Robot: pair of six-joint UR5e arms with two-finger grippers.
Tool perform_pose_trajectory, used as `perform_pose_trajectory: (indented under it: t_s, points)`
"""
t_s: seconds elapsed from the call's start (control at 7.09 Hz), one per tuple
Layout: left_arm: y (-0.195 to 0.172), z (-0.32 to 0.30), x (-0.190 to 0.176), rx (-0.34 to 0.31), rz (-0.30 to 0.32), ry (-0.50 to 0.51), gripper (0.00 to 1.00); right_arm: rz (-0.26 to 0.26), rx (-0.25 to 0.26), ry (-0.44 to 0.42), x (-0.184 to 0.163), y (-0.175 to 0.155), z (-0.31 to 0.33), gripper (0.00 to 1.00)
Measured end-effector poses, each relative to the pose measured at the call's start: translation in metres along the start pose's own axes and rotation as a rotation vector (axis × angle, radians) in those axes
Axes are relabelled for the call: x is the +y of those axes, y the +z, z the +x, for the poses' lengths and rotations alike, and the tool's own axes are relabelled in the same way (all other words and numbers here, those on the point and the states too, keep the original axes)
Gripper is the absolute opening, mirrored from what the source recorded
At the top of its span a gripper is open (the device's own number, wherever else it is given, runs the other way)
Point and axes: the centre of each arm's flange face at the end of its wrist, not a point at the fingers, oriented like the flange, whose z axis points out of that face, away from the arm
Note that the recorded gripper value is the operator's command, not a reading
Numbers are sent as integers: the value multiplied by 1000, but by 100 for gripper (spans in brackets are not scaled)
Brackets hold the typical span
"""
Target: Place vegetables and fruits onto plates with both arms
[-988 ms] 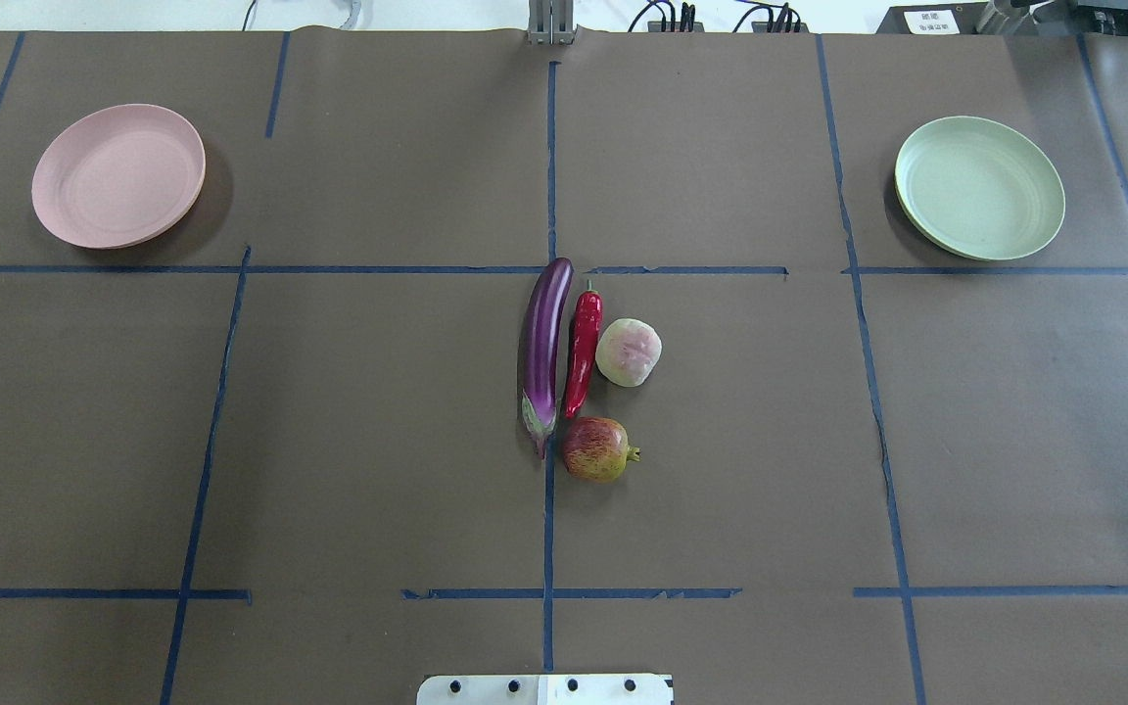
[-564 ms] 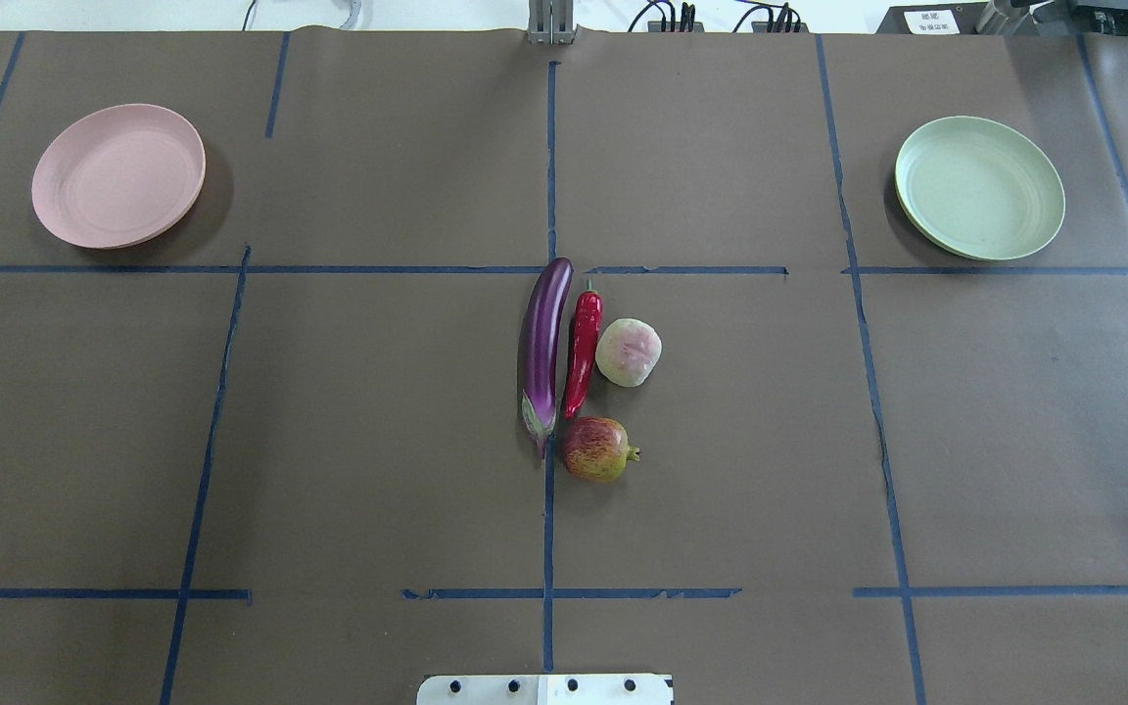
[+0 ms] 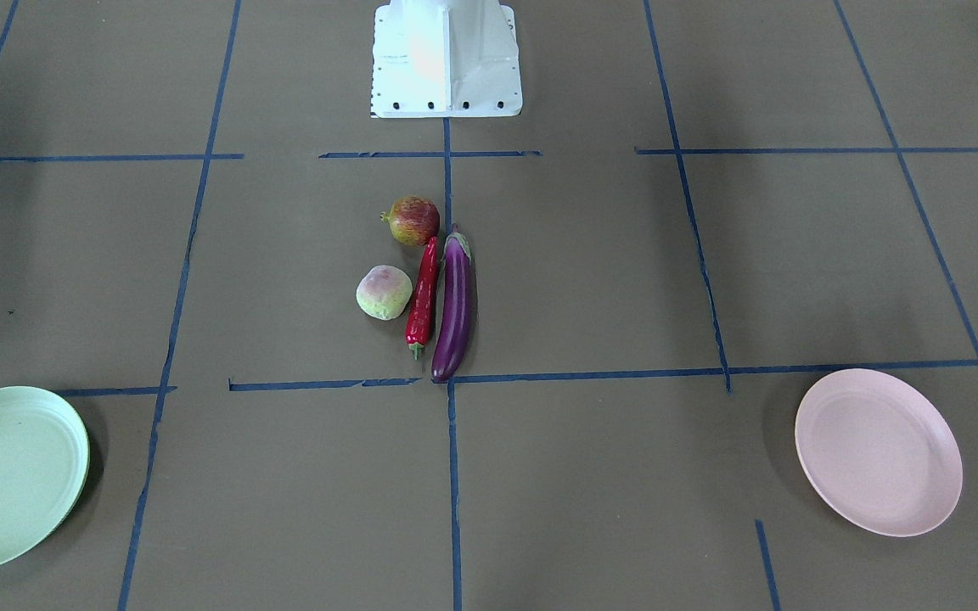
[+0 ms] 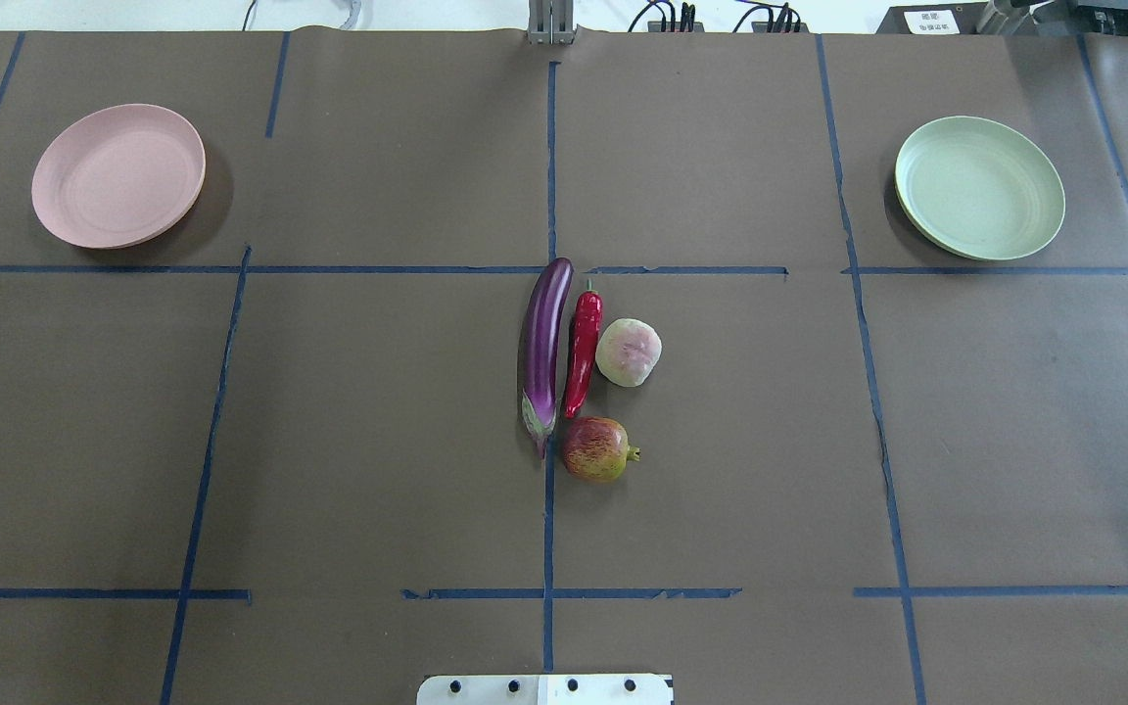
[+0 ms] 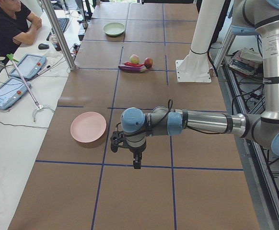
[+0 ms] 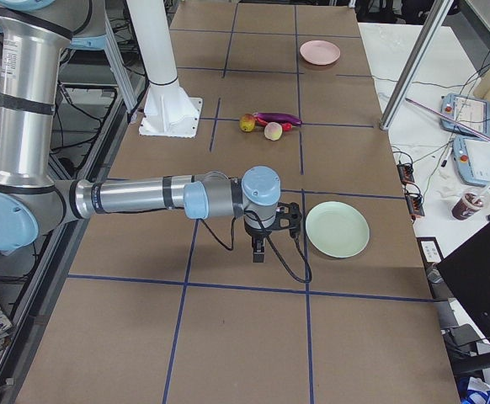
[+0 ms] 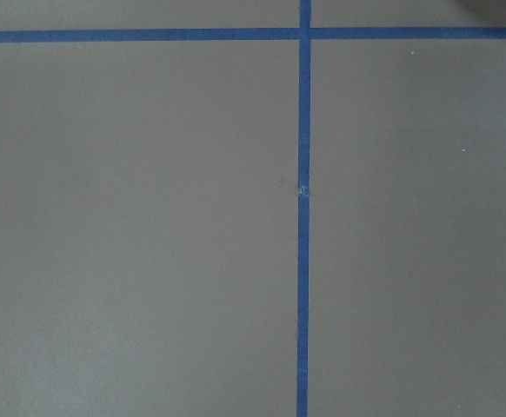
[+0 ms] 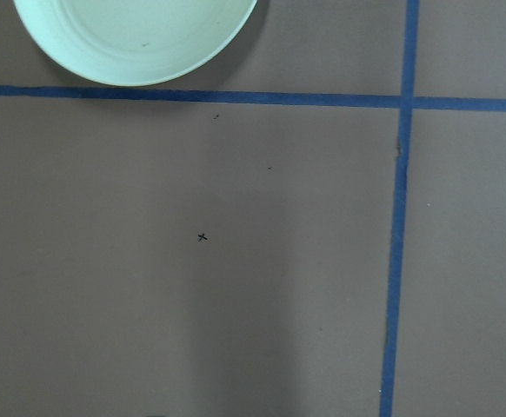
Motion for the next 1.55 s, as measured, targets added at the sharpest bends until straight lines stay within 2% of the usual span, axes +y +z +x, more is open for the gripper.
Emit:
perform_pose_trajectory:
  t_s: [0.14,0.42,0.71,0.85,1.13,1.27,1.55]
  points:
    - [-2,2,0,0,4,5,100,14,-12,-37,-3,4,-10,100]
    - [-4,4,-1,1,11,18,100,15,-36,-17,-14,21,-55,100]
    - [-5,5,-2,0,24,32,100,39,-83,22,-33,41,-130,96]
    - [-5,6,-3,0,26,34,100,48,-91,-4,-43,56,-172,92]
    - [-5,6,-3,0,29,37,100,50,-112,-39,-57,84,-263,97]
    - [-5,6,-3,1,29,39,100,48,-130,-19,-60,99,-317,99]
    - [-5,6,-3,2,29,41,100,86,-131,110,-58,133,-432,99]
